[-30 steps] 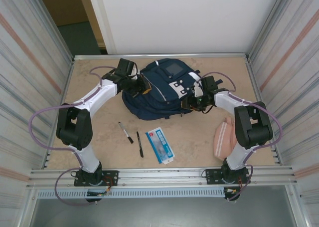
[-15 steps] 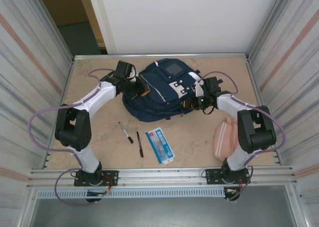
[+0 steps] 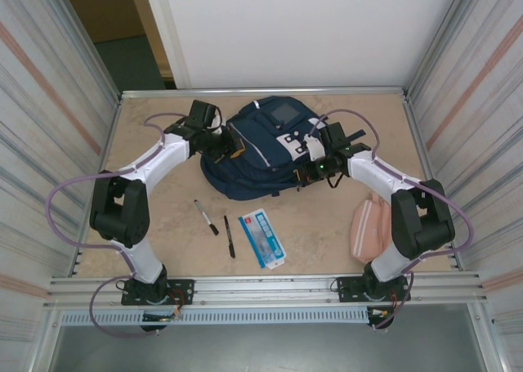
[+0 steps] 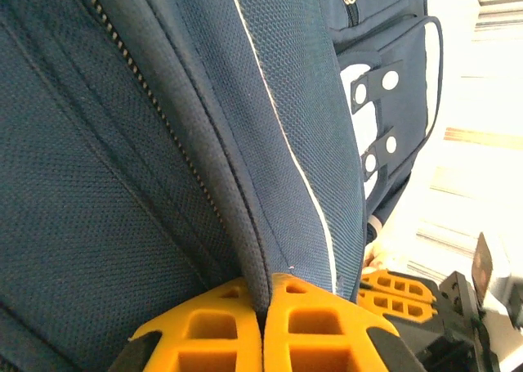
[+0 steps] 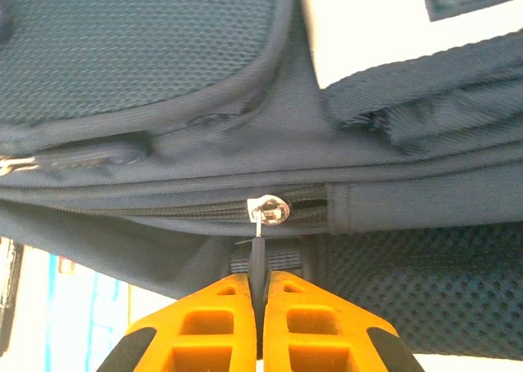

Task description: Pack the student bag

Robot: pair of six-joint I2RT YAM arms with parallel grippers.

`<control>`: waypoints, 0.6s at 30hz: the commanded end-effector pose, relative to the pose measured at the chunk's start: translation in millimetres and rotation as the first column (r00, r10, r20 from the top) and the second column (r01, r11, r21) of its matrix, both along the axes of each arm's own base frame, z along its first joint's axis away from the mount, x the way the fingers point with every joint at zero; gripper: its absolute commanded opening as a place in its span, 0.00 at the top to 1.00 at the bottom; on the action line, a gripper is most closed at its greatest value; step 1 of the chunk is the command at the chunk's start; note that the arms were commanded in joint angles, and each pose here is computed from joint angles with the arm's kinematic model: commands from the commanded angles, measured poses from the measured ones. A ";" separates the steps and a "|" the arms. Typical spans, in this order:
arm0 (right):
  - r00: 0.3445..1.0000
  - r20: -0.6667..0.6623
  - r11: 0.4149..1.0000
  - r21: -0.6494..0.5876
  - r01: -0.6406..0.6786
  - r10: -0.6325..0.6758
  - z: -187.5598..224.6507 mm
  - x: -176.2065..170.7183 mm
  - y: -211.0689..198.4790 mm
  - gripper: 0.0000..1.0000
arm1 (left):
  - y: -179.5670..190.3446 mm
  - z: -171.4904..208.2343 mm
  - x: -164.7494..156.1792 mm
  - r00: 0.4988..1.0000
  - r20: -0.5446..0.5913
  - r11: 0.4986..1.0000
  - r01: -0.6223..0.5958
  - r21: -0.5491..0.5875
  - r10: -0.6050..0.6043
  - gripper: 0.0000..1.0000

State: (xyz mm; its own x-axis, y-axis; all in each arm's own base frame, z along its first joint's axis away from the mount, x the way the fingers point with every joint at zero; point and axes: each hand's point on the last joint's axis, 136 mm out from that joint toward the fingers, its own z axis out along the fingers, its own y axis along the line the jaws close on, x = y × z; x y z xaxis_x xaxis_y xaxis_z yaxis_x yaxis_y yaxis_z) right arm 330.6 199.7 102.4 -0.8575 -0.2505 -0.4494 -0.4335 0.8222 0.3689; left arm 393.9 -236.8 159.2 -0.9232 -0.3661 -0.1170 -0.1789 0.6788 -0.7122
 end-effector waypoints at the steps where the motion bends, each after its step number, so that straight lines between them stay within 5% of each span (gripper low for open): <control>1: 0.997 0.018 0.997 -0.024 -0.075 0.076 28.5 -9.0 4.1 0.98 | -2.9 22.1 2.9 0.998 0.062 0.999 0.029 -0.045 -0.026 1.00; 11: 0.936 -0.347 0.998 0.034 -0.054 0.062 28.3 -40.2 34.0 0.97 | -11.0 11.1 5.4 0.997 0.051 0.996 0.053 -0.069 -0.049 1.00; 18: 0.921 -0.367 0.989 -0.016 -0.148 0.132 32.0 -56.0 65.5 0.96 | 1.8 1.6 5.4 0.999 0.032 1.000 -0.007 -0.019 0.008 1.00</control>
